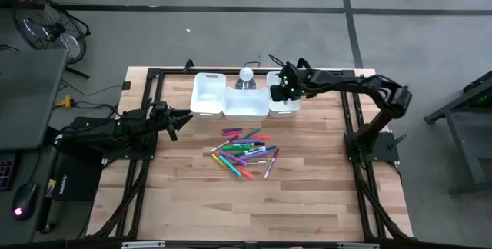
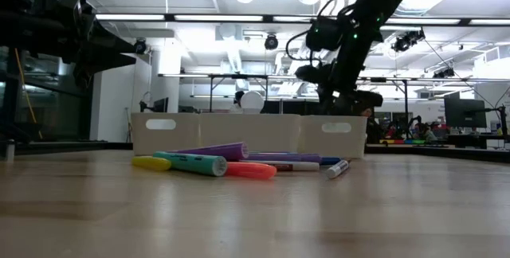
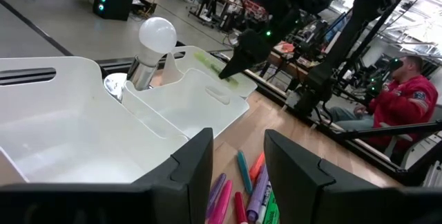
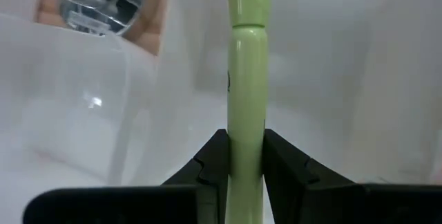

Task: Pick & Place Markers
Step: Put the light green highlighter pen into the right white bin, then put the violet highlighter pen into the right white bin

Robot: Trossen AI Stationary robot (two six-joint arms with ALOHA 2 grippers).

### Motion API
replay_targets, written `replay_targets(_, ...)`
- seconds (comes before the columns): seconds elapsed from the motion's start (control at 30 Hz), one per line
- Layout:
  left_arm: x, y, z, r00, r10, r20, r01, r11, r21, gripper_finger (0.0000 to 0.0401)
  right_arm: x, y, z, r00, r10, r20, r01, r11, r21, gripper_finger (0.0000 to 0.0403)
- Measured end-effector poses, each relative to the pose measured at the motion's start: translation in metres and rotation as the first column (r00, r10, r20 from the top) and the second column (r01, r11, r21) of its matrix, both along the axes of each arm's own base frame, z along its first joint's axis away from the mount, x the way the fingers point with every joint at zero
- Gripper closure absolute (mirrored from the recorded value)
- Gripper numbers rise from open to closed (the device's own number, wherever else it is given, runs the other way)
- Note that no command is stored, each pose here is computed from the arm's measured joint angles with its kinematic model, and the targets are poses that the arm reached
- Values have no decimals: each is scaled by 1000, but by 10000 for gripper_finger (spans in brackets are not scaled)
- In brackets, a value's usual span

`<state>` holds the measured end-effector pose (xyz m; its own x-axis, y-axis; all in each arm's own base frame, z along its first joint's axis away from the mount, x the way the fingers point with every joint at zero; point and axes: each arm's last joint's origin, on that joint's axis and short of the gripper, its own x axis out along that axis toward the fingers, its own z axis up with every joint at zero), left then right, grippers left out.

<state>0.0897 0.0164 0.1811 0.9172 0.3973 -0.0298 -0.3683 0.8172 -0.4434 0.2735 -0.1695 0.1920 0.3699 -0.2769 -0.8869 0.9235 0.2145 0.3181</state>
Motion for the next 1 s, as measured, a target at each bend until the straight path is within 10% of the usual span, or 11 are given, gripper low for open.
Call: replay_targets(1.0,0,0,0,1000,0,0,0,1000,0,272,4,-1,-15,998,42,-49,-42,999,9,297)
